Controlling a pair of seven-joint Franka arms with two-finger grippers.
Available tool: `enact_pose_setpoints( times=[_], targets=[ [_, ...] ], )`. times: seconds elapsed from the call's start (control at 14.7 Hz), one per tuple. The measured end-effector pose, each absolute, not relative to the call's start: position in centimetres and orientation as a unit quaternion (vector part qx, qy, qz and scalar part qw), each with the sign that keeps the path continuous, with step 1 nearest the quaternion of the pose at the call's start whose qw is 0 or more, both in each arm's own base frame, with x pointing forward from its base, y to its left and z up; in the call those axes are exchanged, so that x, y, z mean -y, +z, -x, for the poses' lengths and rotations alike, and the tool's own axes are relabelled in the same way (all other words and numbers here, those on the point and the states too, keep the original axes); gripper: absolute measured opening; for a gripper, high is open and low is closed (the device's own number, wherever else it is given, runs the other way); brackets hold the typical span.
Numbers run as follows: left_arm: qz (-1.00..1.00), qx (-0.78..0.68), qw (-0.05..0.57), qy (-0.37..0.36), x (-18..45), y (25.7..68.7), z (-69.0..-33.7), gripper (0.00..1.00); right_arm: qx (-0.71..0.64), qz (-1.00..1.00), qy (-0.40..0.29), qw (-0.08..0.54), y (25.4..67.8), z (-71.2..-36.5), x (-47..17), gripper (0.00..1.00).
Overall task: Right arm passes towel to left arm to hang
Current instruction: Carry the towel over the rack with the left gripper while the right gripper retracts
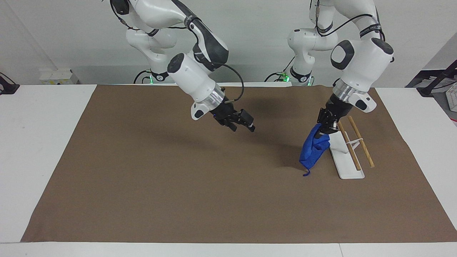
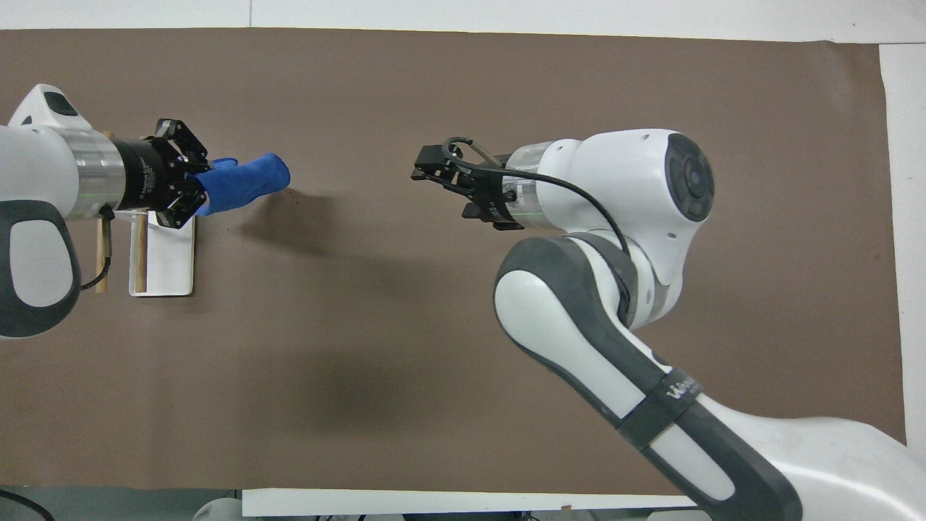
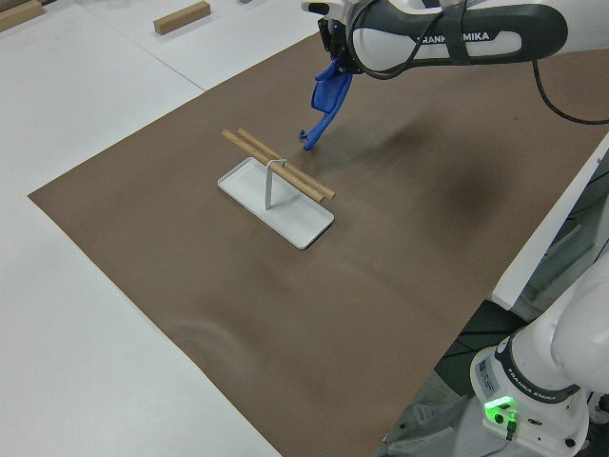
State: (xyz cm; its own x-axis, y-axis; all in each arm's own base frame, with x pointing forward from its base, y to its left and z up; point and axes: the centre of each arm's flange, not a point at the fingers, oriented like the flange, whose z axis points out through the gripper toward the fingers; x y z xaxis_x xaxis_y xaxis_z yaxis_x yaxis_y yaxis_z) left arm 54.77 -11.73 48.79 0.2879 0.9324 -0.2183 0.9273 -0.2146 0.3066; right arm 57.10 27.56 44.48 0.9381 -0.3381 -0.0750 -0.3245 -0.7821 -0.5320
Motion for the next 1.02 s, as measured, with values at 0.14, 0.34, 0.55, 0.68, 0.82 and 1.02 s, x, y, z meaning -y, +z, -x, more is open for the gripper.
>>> enact_pose_setpoints(
  times=[0.14, 0.34, 0.55, 0.68, 0.82, 1.02],
  targets=[
    [-0.774, -0.605, 0.187, 0.008, 9.8, 48.2, -55.0, 0.03, -0.107, 0.978, -0.022, 0.179, 44.2, -58.0, -21.6, 1.0],
    [-0.763, -0.619, 0.187, 0.011, 7.8, 47.9, -55.2, 0.03, -0.062, 0.996, -0.043, 0.037, 45.5, -58.3, -14.8, 1.0],
    [-0.74, -0.643, 0.193, 0.031, 3.9, 47.7, -55.7, 0.03, -0.054, 0.998, -0.044, -0.001, 48.6, -58.5, -7.8, 1.0],
    [-0.736, -0.643, 0.205, 0.059, 1.7, 48.3, -56.2, 0.03, -0.028, 0.999, -0.028, -0.01, 50.4, -58.3, -3.1, 1.0],
    [-0.749, -0.623, 0.21, 0.082, 0.9, 48.6, -56.5, 0.03, -0.018, 1.0, -0.01, -0.014, 52.7, -58.0, -0.1, 1.0],
    [-0.765, -0.597, 0.214, 0.108, -0.6, 49.3, -57.2, 0.03, -0.017, 1.0, 0.015, -0.015, 57.1, -57.2, 0.8, 1.0]
  ],
)
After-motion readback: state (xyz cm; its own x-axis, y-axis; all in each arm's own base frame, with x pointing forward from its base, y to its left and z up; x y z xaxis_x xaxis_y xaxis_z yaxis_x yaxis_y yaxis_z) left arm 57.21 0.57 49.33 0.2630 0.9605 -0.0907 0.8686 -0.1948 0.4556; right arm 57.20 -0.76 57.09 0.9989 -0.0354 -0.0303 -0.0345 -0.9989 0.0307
